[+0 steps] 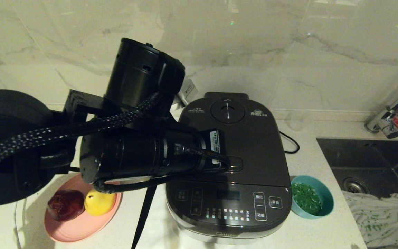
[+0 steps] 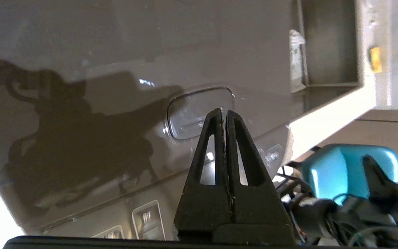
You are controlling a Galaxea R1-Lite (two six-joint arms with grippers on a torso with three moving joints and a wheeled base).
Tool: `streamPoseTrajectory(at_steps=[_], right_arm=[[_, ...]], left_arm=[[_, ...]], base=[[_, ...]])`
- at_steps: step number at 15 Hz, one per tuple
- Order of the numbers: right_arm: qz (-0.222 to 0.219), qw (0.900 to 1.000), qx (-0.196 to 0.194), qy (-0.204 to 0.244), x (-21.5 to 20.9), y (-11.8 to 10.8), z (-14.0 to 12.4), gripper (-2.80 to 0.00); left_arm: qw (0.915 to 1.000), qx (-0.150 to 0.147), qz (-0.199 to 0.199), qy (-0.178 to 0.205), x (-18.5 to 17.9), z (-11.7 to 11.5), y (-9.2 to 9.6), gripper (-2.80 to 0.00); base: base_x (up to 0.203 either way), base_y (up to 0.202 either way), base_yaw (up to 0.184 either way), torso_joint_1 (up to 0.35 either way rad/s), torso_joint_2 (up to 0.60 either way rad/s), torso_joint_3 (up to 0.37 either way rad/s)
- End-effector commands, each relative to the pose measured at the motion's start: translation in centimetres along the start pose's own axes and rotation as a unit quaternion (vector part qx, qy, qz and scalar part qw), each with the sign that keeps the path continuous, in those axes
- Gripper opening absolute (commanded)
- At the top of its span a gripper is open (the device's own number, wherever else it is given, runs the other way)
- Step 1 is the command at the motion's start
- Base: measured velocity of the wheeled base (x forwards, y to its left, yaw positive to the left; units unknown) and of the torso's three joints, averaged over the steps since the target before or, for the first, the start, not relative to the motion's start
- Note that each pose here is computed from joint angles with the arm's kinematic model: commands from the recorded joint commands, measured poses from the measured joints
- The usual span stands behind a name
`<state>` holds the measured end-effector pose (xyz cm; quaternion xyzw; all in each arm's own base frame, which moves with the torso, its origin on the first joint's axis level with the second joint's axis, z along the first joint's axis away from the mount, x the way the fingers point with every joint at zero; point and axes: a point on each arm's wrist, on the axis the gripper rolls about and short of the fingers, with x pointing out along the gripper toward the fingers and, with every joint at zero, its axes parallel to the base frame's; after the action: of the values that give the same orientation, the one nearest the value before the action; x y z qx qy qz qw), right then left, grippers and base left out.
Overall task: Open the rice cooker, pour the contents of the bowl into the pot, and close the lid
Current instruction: Open the rice cooker
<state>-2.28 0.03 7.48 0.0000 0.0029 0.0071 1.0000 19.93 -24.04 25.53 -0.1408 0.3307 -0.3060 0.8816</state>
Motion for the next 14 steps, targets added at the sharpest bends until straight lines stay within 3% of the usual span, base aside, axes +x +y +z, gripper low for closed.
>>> streamPoseTrajectory(at_steps=[1,14], right_arm=[[0.001,1.0,0.0,0.0,0.0,0.0,0.0,-2.8],[0.001,1.0,0.0,0.0,0.0,0.0,0.0,-2.8]], left_arm=[[0.9999,0.0,0.014,0.002,1.1,-0.4,0.1,-2.8],[0.9989,0.002,0.044,-0.013,2.2,-1.2,0.7,-2.8]], base=[[0.0,0.0,0.0,0.0,0.0,0.0],[0.0,0.0,0.0,0.0,0.0,0.0]])
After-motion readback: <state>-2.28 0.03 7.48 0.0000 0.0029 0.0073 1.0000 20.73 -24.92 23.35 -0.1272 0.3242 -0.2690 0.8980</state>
